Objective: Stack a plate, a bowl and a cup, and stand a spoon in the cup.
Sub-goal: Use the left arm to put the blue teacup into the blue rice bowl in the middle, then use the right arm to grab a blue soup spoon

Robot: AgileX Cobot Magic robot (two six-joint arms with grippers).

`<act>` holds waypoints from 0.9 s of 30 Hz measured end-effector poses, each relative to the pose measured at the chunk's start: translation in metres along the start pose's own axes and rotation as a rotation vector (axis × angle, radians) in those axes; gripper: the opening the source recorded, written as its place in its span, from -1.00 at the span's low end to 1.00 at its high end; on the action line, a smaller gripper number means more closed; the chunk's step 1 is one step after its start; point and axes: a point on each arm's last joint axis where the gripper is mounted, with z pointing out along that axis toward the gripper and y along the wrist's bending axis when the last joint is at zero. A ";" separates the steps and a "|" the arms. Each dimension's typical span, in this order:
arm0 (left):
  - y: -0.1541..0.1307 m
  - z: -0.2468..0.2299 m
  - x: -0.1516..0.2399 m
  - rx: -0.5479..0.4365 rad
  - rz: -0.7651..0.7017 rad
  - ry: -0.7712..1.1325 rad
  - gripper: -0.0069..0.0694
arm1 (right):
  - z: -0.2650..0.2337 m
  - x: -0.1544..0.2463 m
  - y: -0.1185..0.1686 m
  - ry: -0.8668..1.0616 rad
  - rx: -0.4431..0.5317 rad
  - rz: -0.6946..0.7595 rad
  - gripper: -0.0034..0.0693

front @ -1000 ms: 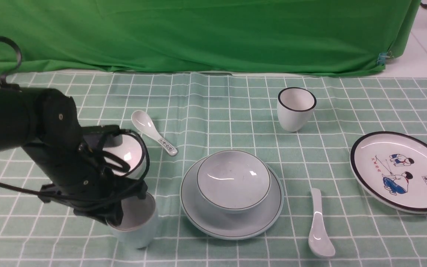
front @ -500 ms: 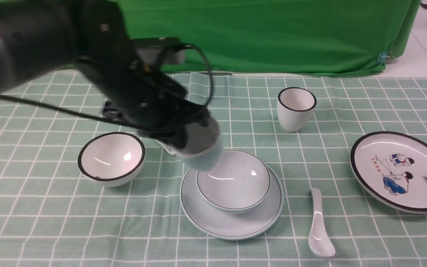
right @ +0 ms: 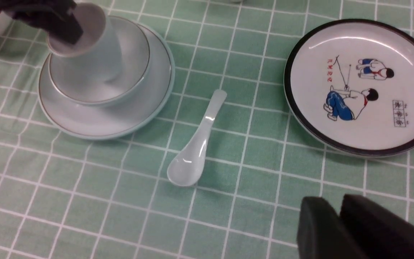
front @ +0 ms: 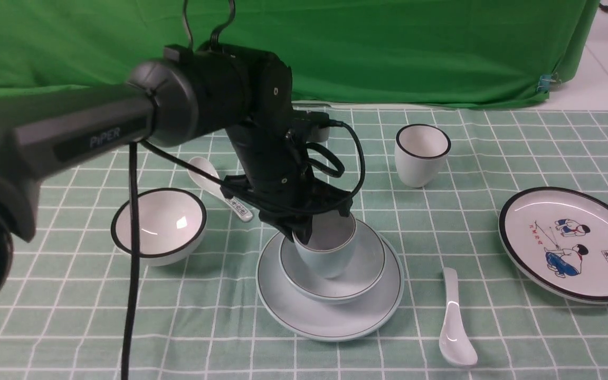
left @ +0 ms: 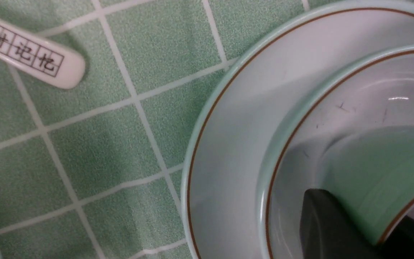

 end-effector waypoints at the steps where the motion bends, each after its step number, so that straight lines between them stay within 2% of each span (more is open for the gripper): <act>1: 0.000 0.000 0.000 0.000 0.000 0.000 -0.74 | 0.000 0.000 0.000 0.002 0.003 0.001 -0.55; 5: 0.000 -0.001 -0.001 0.001 -0.001 -0.005 -0.64 | 0.023 -0.014 -0.003 0.124 0.029 0.017 -0.54; 8: -0.001 -0.002 -0.001 0.003 -0.001 -0.007 -0.49 | 0.043 -0.024 -0.004 0.202 0.038 0.025 -0.50; 13: -0.002 -0.008 -0.004 0.002 0.003 -0.004 -0.11 | 0.101 -0.048 -0.005 0.336 0.024 0.048 -0.14; 16: -0.003 -0.028 -0.008 -0.024 0.028 -0.001 0.01 | 0.143 -0.053 -0.001 0.408 -0.030 0.060 0.25; 17: -0.004 -0.030 -0.009 -0.027 0.030 -0.004 0.01 | 0.146 -0.054 -0.001 0.408 -0.033 0.064 0.27; 18: -0.003 -0.047 -0.010 -0.055 0.048 -0.023 0.00 | 0.168 -0.054 0.000 0.445 -0.062 0.070 0.41; 19: -0.003 -0.050 -0.011 -0.059 0.051 -0.028 0.00 | 0.173 -0.054 0.000 0.457 -0.065 0.071 0.43; 20: -0.002 -0.072 -0.009 -0.093 0.065 -0.064 -0.08 | 0.197 -0.053 0.003 0.490 -0.081 0.072 0.52; 23: -0.001 -0.121 0.003 -0.121 0.079 -0.154 -0.41 | 0.238 -0.049 0.004 0.529 -0.083 0.069 0.55; 27: 0.000 -0.161 0.022 -0.134 0.077 -0.236 -0.71 | 0.272 -0.042 0.008 0.570 -0.084 0.059 0.56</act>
